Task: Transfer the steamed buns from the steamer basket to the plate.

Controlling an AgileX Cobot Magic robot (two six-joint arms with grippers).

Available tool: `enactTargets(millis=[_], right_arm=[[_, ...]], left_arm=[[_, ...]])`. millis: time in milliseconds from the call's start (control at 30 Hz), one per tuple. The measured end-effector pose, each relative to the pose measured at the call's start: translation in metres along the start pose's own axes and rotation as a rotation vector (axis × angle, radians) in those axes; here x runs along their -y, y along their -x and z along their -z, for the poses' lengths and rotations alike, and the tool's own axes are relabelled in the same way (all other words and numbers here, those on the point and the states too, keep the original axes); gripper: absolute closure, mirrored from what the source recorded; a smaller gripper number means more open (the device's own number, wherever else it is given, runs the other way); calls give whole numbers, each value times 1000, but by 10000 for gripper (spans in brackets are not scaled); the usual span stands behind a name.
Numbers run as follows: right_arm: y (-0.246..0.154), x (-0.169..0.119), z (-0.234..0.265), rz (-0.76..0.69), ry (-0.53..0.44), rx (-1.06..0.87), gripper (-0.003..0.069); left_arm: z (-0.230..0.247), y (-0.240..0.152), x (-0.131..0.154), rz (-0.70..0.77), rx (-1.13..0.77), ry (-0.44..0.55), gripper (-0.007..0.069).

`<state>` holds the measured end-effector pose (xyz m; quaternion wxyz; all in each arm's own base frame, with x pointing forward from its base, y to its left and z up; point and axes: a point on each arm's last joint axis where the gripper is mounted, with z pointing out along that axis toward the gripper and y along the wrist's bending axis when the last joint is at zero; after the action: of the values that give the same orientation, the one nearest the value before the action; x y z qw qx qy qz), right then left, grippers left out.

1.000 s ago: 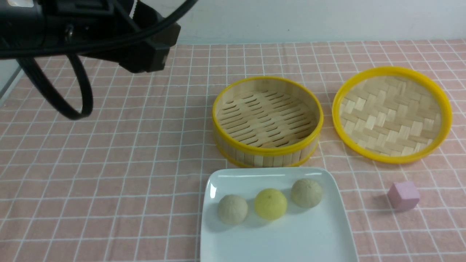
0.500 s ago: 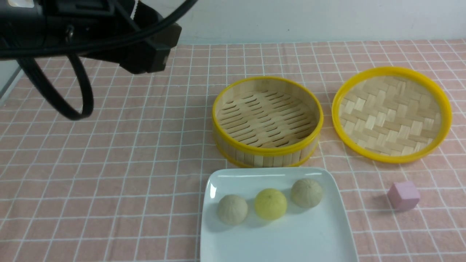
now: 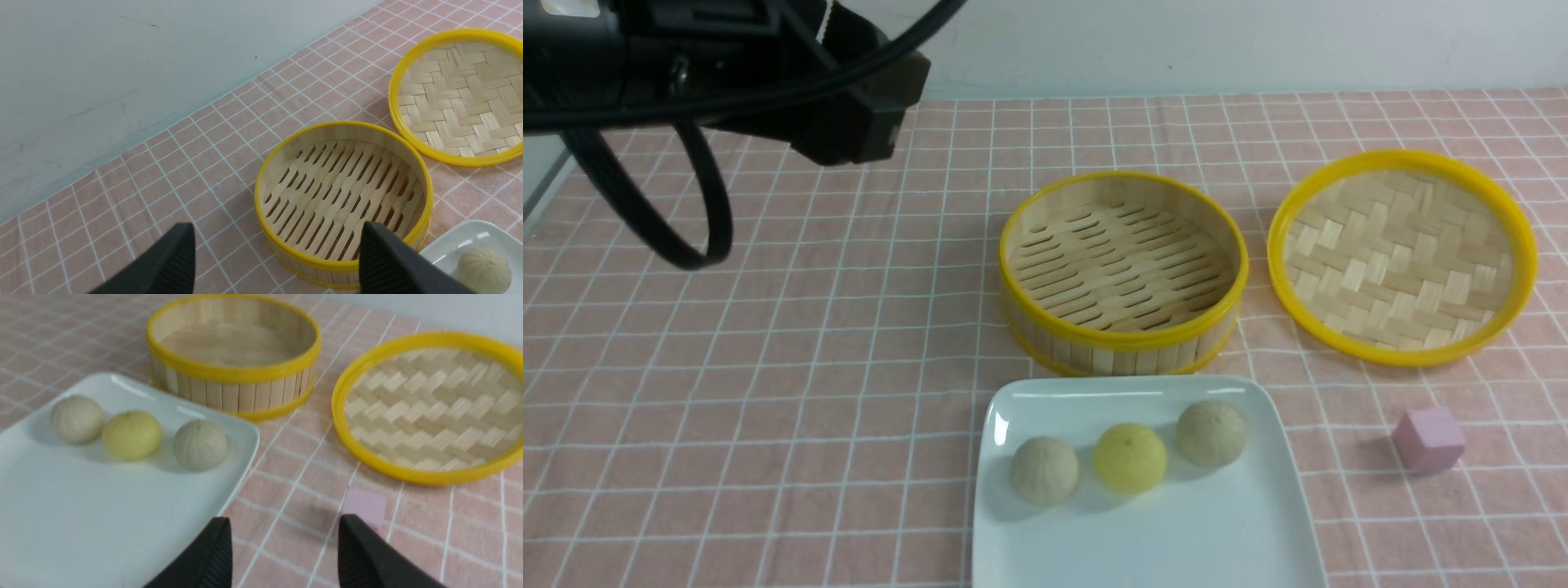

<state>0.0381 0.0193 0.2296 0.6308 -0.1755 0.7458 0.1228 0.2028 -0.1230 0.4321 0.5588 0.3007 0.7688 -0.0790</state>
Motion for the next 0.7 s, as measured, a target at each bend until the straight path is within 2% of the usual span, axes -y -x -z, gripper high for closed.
enactTargets(millis=[167, 367, 700], right_arm=[[5, 1, 0, -2, -7, 57, 291], [-1, 0, -1, -1, 0, -2, 291], [-30, 0, -15, -9, -9, -12, 291]], left_arm=[[0, 0, 0, 0, 1, 0, 92], [0, 0, 0, 0, 1, 0, 92], [0, 0, 0, 0, -1, 0, 95]])
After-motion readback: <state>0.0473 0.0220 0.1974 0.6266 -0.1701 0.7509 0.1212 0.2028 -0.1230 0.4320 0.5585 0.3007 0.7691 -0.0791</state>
